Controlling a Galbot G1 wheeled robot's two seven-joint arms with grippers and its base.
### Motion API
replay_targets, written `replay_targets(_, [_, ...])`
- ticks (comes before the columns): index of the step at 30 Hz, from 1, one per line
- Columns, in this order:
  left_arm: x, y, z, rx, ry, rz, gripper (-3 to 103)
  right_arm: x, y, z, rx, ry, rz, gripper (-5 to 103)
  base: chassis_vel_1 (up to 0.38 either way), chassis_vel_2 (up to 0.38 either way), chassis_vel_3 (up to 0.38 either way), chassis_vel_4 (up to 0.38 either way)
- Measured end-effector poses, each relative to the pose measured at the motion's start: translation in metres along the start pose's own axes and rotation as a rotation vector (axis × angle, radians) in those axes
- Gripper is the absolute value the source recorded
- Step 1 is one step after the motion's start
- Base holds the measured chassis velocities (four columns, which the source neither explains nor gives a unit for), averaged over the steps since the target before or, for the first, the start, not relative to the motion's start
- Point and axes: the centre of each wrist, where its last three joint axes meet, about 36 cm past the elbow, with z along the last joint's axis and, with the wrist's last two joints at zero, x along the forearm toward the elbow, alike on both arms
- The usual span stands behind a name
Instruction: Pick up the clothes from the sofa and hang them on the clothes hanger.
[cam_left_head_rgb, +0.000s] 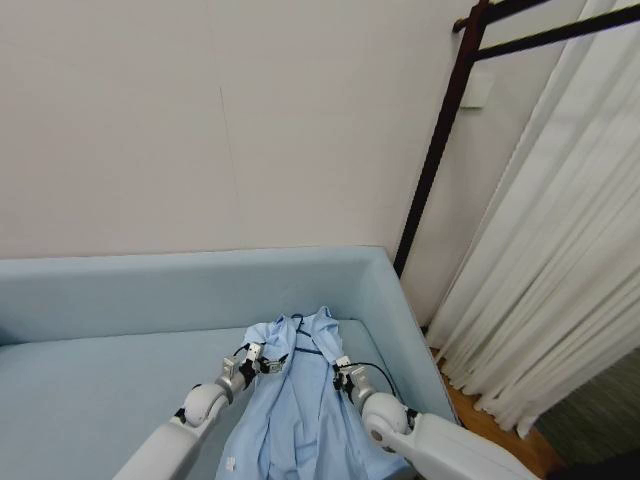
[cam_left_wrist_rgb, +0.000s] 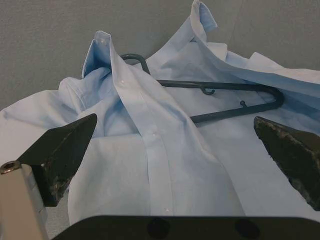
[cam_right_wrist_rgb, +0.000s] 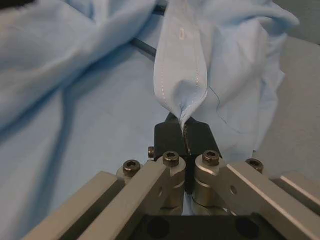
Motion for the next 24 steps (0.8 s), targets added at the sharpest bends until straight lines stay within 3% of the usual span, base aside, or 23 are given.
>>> replay_targets(10, [0.001, 0.0, -0.001, -0.001, 0.003, 0.001, 100, 0.018, 0.058, -0.05, -0.098, 0.044, -0.211, 0, 0.0, 0.0, 0.0, 0.0])
replay_targets(20, [0.002, -0.004, -0.002, -0.001, 0.007, 0.002, 100, -0.02, 0.087, -0.035, -0.161, 0.128, -0.193, 0, 0.0, 0.0, 0.0, 0.0])
replay_targets(24, [0.002, -0.005, -0.003, 0.0, 0.005, 0.001, 100, -0.023, 0.084, -0.025, -0.139, 0.179, -0.172, -1, 0.0, 0.0, 0.0, 0.0])
